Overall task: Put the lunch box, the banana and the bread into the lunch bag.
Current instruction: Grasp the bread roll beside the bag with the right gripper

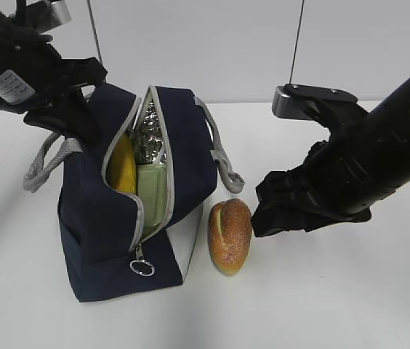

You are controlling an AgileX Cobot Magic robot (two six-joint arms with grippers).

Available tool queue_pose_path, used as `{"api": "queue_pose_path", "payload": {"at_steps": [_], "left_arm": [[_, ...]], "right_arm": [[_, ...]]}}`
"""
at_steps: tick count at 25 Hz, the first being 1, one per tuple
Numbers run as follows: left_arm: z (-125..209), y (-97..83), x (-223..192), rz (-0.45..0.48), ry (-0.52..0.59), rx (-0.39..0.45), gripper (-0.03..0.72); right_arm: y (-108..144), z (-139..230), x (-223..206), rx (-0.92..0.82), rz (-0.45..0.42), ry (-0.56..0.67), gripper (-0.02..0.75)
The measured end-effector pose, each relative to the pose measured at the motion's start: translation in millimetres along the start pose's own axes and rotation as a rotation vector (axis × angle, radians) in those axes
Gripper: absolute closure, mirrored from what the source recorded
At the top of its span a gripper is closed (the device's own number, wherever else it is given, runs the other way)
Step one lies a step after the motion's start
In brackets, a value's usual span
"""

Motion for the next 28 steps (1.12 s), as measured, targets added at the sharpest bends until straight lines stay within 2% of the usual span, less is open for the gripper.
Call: {"api": "queue_pose_path", "payload": {"at_steps": [2,6,8,15,28], "left_arm": [[0,-0.1,0,0.001,0.002,0.0,0.69],[0,0.0,0,0.0,0.003,0.0,0.69],[0,0.0,0,0.0,0.003,0.0,0.69],[1,-0.1,0,0.0,0.004,0.0,0.69],[1,-0.1,0,0.001,0.005,0.0,0.69]], "right_arm": [[-1,-6,-9,-0.023,-0.003,-0.021,0.191],[-2,-14,-28,-0.084,-0.021,-0.039,0.099],[-3,-15,-41,-0.116,-0.024,-0.03,0.082],[-9,-20,-78,-0.217,-0.028,-0.008,0.078],[-12,-44,-123,-0.262,-0.025,0.015,0.09]]}}
Point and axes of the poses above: a point on each arm's last joint axis where the gripper is mounted, x pointing back along that axis away from the gripper, y along the wrist's bending axis when the last joint is at zero, z = x × y, the point moved 6 cm from there along -x, pointing out along that axis toward the gripper, and after that the axes turned 8 degrees about -x, right-handed, at the moved point
